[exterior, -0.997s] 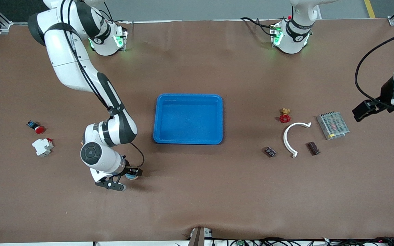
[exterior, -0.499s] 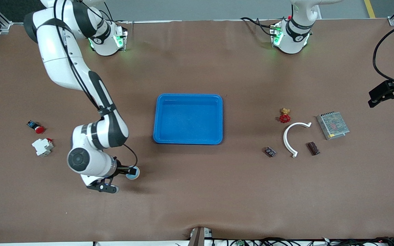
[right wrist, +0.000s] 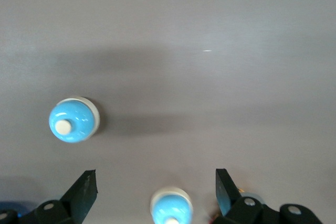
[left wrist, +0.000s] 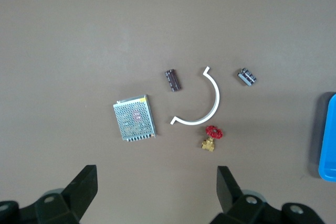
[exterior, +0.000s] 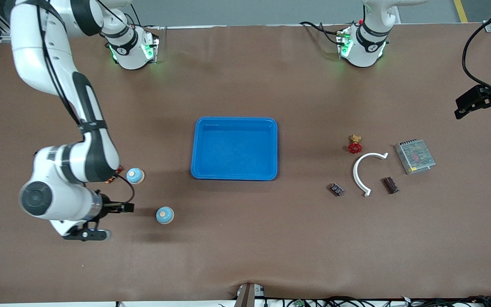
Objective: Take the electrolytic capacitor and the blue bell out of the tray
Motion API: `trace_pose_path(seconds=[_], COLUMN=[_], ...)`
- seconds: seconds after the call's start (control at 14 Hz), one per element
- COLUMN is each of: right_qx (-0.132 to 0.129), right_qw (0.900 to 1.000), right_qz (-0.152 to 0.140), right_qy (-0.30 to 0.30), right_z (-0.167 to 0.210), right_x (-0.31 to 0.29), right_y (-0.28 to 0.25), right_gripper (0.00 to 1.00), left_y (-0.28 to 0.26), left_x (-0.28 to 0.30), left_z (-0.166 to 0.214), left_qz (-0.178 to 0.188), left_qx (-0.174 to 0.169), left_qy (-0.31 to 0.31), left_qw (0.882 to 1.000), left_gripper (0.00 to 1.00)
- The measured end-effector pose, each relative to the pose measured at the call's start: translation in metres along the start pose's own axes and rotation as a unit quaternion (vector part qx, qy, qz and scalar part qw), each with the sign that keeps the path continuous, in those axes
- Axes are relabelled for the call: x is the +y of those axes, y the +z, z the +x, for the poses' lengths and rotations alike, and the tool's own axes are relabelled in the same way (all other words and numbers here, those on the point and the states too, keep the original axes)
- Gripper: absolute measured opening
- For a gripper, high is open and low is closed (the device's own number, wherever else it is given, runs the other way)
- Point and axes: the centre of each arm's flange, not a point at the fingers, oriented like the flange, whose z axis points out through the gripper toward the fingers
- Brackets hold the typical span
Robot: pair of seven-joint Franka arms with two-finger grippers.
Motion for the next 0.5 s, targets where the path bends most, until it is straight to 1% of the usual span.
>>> trace_pose_path(seconds=[0.14, 0.21, 0.5], right_qx=[0.008, 0.012, 0.020], right_qw=[1.000, 1.000, 0.999], right_qz=[-0.021, -0.025, -0.025], right_qy=[0.004, 0.006, 0.005], right_z=[-0.005, -0.008, -0.026], right_x=[0.023, 0.030, 0.043], right_y=[-0.030, -0.043, -0.078], right_gripper=[1.00, 1.00, 1.00], left_y=[-0.008, -0.013, -0.018], left_x=[-0.001, -0.002, -0.002], left_z=[-0.006, -0.010, -0.016], left_qz=[0.000, 0.000, 0.001], left_qx=[0.004, 0.004, 0.000], left_qy=[-0.001, -0.001, -0.002], left_qw=[1.000, 1.000, 1.000], left_gripper=[1.00, 1.00, 1.00])
